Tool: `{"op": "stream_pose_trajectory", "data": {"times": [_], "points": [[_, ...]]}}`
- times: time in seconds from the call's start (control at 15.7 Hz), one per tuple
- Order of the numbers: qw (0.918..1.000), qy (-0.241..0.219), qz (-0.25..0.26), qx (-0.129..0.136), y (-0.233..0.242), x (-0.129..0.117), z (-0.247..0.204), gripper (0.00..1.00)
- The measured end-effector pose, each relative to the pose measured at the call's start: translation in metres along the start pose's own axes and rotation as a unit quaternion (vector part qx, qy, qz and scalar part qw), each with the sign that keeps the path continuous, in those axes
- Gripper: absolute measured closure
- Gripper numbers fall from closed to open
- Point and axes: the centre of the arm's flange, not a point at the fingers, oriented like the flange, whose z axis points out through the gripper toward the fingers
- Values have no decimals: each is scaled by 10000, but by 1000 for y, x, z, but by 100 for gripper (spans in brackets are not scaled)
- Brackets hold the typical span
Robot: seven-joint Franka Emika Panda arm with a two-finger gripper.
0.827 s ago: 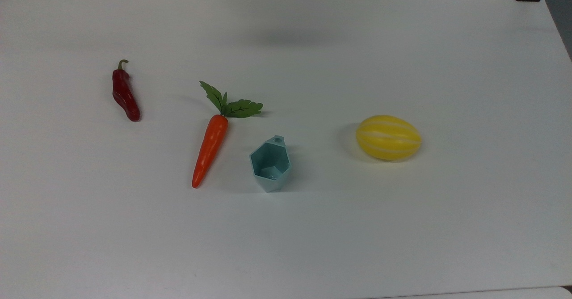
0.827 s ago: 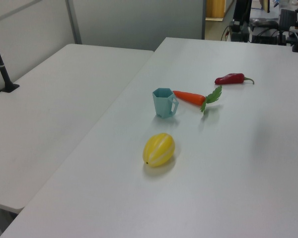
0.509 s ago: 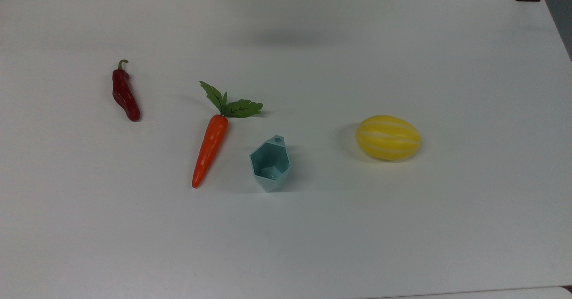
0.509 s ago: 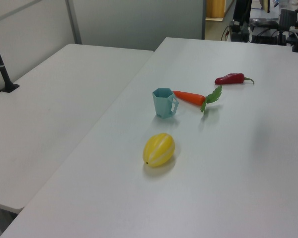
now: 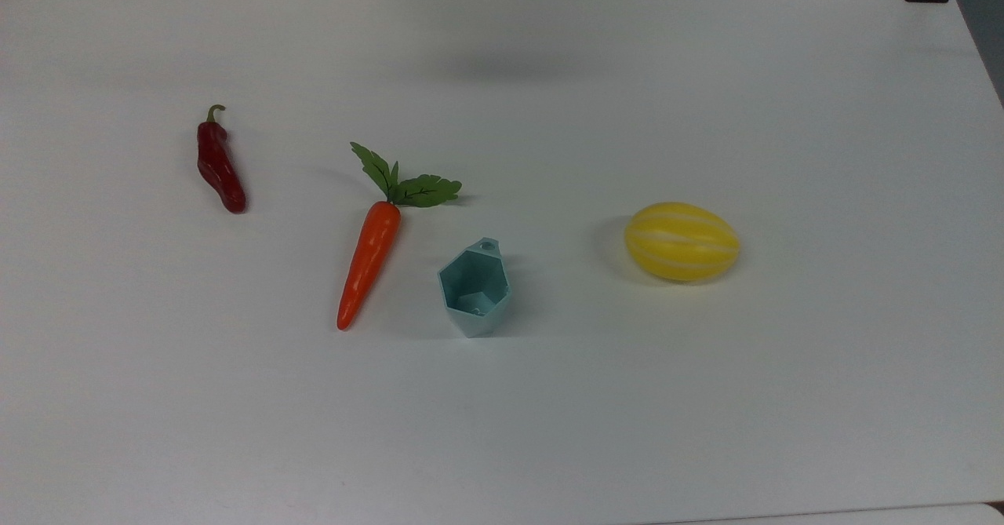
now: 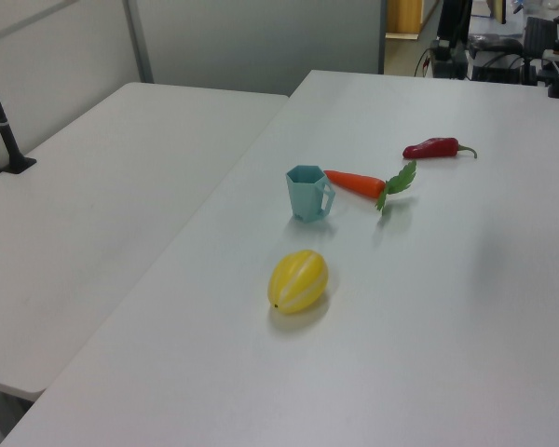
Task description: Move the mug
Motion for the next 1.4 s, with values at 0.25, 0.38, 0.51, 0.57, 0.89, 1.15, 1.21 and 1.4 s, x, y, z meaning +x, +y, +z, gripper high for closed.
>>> {"op": "stream_pose_trajectory", "data": {"times": [0.25,0.38,0.51,0.57,0.89,1.15,1.21,1.4], "points": [[10000,-1,2,0,0,0,0,0],[10000,-8,2,1,0,0,1,0],[10000,-33,4,2,1,1,4,0],[10000,-49,4,3,1,2,5,0],[9999,-142,-9,11,0,7,16,0],[9998,-186,-91,29,-10,14,28,0],[9998,-162,-95,42,-11,16,30,0],[9999,-37,102,74,-14,25,38,0]]}}
